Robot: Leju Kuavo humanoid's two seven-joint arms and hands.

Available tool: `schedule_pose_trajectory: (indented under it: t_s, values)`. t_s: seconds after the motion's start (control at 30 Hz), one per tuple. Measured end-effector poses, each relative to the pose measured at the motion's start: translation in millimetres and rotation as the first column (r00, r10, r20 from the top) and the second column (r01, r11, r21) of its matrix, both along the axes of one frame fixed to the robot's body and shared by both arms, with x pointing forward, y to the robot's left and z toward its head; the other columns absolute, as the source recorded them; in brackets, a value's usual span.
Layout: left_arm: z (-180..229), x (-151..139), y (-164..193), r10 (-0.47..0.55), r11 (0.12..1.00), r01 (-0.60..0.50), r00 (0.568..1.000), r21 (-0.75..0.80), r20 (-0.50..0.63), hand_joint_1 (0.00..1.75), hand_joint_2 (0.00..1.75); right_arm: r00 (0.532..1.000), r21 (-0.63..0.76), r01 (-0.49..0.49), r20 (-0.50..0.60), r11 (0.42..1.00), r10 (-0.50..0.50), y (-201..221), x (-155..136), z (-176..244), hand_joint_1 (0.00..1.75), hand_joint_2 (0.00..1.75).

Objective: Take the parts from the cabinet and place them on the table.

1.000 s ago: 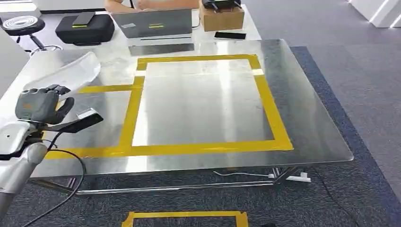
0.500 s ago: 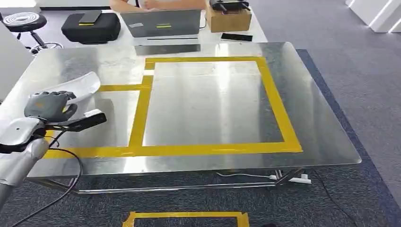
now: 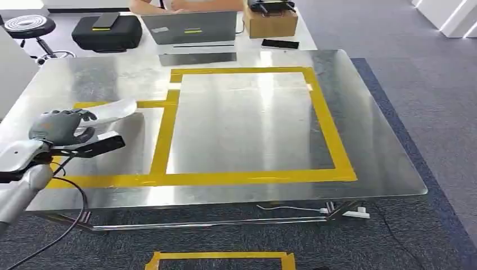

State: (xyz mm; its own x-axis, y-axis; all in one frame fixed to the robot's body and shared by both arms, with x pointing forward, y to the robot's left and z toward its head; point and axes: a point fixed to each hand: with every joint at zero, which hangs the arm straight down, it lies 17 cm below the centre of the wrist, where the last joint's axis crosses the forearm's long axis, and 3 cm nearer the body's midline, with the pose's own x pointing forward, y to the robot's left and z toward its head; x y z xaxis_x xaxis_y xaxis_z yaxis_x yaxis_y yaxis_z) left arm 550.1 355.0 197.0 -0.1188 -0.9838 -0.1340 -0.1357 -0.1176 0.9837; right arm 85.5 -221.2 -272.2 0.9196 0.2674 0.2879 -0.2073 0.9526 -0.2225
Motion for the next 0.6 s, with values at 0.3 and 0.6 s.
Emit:
schedule_pose_trajectory:
  t_s: [0.3, 0.6]
  values:
    - [13.0, -12.0, -12.3, -0.039, 0.998, 0.043, 0.997, -0.047, 0.072, 0.00, 0.00, 1.000, 0.001, 0.000, 0.001, 1.000, 0.000, 0.1, -0.1, 0.0, 0.00, 0.00]
    - [51.7, -33.5, -25.5, -0.072, 0.992, 0.097, 0.961, -0.079, 0.268, 0.00, 0.00, 1.000, 0.000, -0.001, -0.002, 1.000, 0.001, 0.1, -0.2, -0.1, 0.00, 0.00]
